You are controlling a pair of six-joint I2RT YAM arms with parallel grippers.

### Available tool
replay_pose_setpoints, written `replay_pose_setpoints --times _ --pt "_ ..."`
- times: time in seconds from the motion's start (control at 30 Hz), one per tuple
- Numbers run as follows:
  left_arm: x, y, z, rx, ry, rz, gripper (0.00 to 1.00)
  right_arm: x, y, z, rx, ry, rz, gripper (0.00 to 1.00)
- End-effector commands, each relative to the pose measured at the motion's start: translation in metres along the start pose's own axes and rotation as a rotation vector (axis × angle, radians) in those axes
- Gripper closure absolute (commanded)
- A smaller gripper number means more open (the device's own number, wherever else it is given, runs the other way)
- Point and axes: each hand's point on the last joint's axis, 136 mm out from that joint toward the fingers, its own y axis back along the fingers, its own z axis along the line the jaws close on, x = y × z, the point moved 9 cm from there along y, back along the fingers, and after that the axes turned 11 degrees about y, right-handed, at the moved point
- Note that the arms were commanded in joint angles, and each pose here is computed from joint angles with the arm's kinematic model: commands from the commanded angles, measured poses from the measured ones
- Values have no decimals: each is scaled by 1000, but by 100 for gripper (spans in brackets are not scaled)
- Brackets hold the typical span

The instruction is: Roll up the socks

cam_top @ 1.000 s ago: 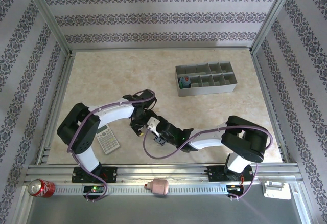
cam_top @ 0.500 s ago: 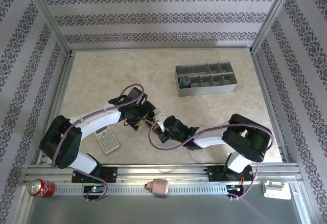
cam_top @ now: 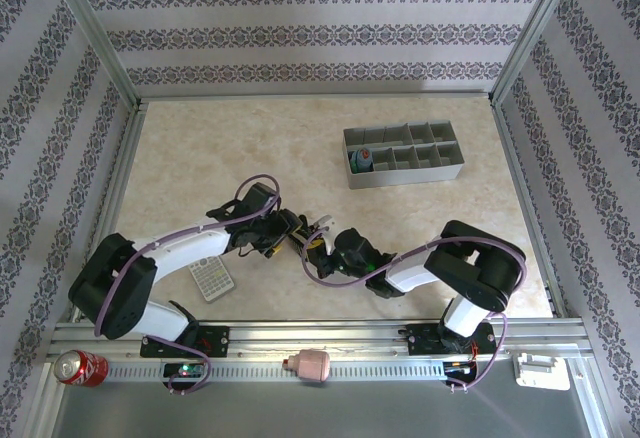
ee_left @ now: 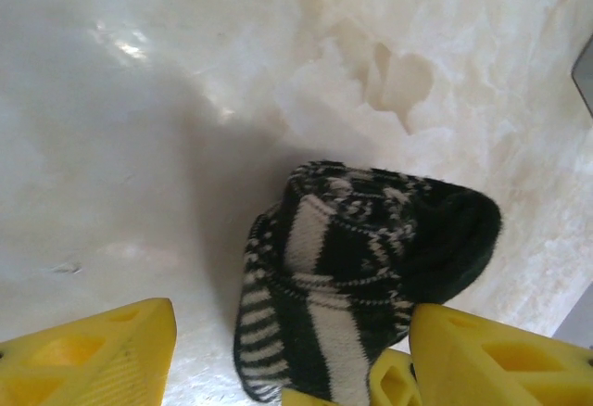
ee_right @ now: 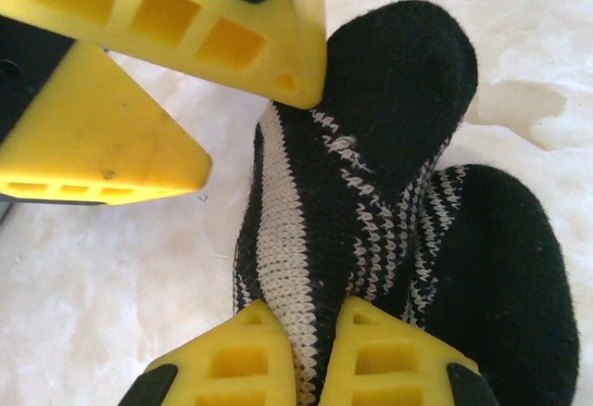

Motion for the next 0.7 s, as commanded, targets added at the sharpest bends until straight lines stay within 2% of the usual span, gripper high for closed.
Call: replay_pose_setpoints --times 0.0,0.23,0.53,0.67 --pt "6 -9 -13 55 -90 29 33 127 34 -27 136 -141 618 100" --pt "9 -32 -7 17 -143 56 36 137 41 -37 158 -284 591 100" --pt "18 -50 34 -201 -159 88 61 137 34 -50 148 -387 585 100" --pt "15 -34 55 -331 -141 45 95 119 14 -49 64 -301 596 100"
